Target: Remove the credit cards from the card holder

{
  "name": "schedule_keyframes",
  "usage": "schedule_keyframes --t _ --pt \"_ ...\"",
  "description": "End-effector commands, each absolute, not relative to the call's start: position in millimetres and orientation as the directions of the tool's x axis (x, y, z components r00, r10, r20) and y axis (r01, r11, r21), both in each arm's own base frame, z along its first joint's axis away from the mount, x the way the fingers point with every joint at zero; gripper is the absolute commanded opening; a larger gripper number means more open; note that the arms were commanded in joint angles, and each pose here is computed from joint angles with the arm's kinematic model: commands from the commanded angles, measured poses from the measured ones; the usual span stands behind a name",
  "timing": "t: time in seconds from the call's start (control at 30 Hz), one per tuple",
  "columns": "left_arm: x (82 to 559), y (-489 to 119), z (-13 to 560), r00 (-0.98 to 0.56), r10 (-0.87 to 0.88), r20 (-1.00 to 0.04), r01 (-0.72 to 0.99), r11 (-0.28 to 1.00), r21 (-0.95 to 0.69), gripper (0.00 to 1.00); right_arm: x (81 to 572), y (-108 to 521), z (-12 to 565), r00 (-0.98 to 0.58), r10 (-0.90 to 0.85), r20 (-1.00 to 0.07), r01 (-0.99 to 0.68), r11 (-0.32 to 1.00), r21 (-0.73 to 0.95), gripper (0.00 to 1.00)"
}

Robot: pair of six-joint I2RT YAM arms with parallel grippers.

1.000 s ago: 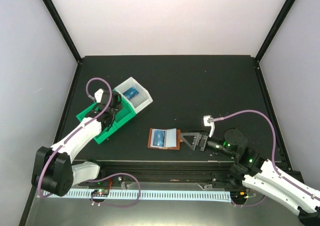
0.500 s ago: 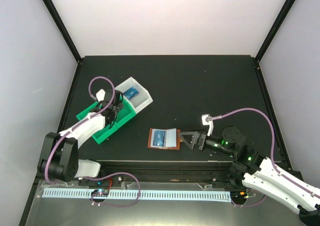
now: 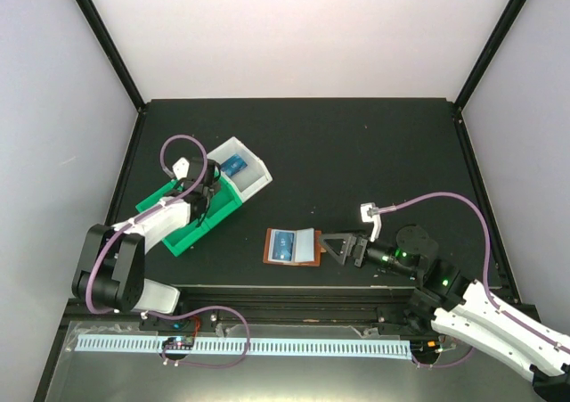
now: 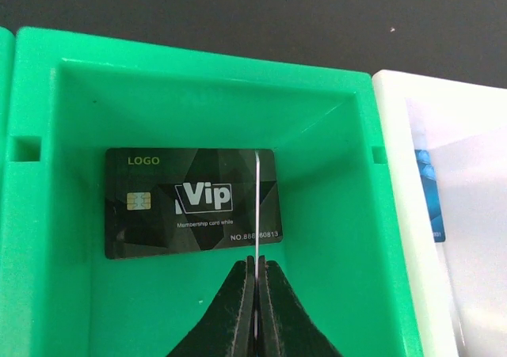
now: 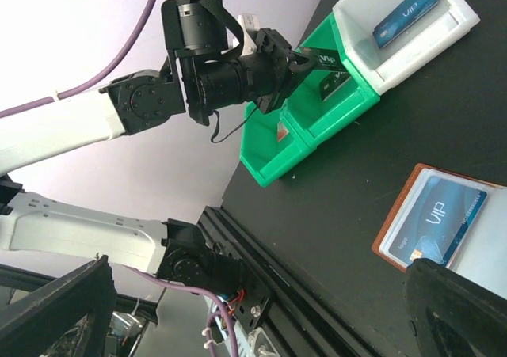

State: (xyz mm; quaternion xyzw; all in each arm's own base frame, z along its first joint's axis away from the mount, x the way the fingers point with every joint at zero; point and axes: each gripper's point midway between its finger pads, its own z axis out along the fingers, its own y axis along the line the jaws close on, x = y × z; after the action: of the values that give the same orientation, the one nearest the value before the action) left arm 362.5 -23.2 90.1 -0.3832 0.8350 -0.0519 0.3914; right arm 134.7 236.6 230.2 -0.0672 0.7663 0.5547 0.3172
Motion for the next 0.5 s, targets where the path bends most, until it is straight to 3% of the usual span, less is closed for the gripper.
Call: schedule_keyframes --t 0.0,0.17,0.47 --pt "369.8 -18.1 89.8 -0.378 -0.680 -0.628 -0.612 0.693 -0.381 0.02 135.8 233.7 237.5 -0.775 0.257 -0.578 -0.466 0.385 0.796 1.00" --pt "368.6 -14.3 86.3 -0.392 -0.668 -0.633 -0.634 0.695 -0.341 0.03 136.9 232.0 235.1 -0.770 0.258 -0.583 -0.465 0.400 0.790 1.00" --pt "372.1 -11.3 93.3 -0.392 -0.649 -0.652 -0.635 0.703 -0.319 0.21 137.2 229.6 235.3 -0.771 0.260 -0.582 -0.457 0.411 0.789 1.00"
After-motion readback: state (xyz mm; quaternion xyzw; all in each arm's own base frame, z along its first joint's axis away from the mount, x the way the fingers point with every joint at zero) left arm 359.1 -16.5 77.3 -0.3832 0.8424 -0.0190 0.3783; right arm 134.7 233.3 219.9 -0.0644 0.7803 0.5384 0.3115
